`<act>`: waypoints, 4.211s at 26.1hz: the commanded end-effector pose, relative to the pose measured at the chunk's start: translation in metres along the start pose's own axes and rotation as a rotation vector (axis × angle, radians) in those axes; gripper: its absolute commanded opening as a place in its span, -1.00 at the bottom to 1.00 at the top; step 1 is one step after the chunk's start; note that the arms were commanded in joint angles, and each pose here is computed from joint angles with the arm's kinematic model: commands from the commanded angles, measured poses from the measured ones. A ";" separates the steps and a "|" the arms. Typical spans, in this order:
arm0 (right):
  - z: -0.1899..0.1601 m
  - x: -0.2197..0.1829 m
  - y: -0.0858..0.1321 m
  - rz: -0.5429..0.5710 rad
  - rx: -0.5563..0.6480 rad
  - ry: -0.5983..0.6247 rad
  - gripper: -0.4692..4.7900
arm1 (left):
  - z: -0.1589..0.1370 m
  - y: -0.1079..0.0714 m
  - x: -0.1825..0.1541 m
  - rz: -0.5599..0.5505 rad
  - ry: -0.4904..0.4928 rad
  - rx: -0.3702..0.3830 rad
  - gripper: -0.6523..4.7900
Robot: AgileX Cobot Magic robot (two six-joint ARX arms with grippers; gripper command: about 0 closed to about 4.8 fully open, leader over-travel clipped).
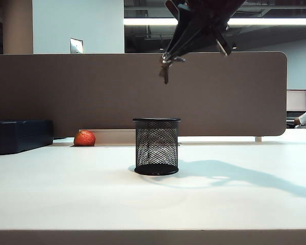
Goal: Pick up a bunch of keys from the table, then put them into the black basket.
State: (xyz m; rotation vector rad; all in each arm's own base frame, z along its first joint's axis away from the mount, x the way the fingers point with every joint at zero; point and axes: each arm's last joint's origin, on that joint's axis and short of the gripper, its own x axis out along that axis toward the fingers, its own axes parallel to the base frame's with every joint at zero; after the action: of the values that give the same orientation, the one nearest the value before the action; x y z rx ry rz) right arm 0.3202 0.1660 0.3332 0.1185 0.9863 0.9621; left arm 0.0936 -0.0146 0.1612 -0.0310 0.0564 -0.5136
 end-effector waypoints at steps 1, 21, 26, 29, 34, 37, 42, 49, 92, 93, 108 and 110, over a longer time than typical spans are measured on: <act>-0.001 0.004 -0.002 0.026 -0.018 -0.025 -0.86 | 0.002 0.000 0.000 0.000 -0.011 0.009 -0.78; -0.007 0.058 -0.040 0.028 0.057 0.009 -0.86 | 0.002 0.000 0.000 0.000 -0.011 0.009 -0.78; -0.010 0.068 -0.048 0.023 0.077 0.034 -0.86 | 0.002 0.000 0.000 0.000 -0.011 0.009 -0.78; -0.010 0.068 -0.048 0.022 0.076 0.033 -0.86 | 0.002 0.000 0.000 0.000 -0.011 0.009 -0.78; -0.010 0.068 -0.048 0.023 0.077 0.034 -0.85 | 0.002 0.000 0.000 0.000 -0.011 0.009 -0.78; -0.010 0.068 -0.048 0.023 0.077 0.034 -0.66 | 0.002 0.000 0.000 0.000 -0.011 0.009 -0.78; -0.010 0.067 -0.048 0.023 0.100 0.034 -0.38 | 0.002 0.000 0.000 0.000 -0.011 0.009 -0.78; -0.010 0.067 -0.047 0.022 0.102 0.037 -0.39 | 0.002 0.000 0.000 -0.001 -0.011 0.009 -0.78; -0.167 -0.113 0.013 -0.750 -0.005 -0.721 -0.86 | 0.003 0.005 -0.001 0.185 -0.018 0.015 -0.78; -0.175 -0.113 0.013 -0.755 -0.008 -0.734 -0.86 | 0.003 0.006 -0.001 0.204 -0.019 0.014 -0.78; -0.280 -0.080 0.000 -0.815 0.002 -0.984 -0.86 | 0.003 0.011 -0.003 0.400 -0.021 0.011 -0.78; -0.287 -0.079 0.000 -0.813 -0.009 -1.017 -0.86 | 0.003 0.011 -0.003 0.400 -0.021 0.011 -0.78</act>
State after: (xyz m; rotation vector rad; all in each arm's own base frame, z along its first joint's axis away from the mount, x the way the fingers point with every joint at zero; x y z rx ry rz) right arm 0.0946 0.0176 0.2194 0.1457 0.0743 0.0833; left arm 0.0971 -0.0038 0.1610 -0.0186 0.0537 -0.1167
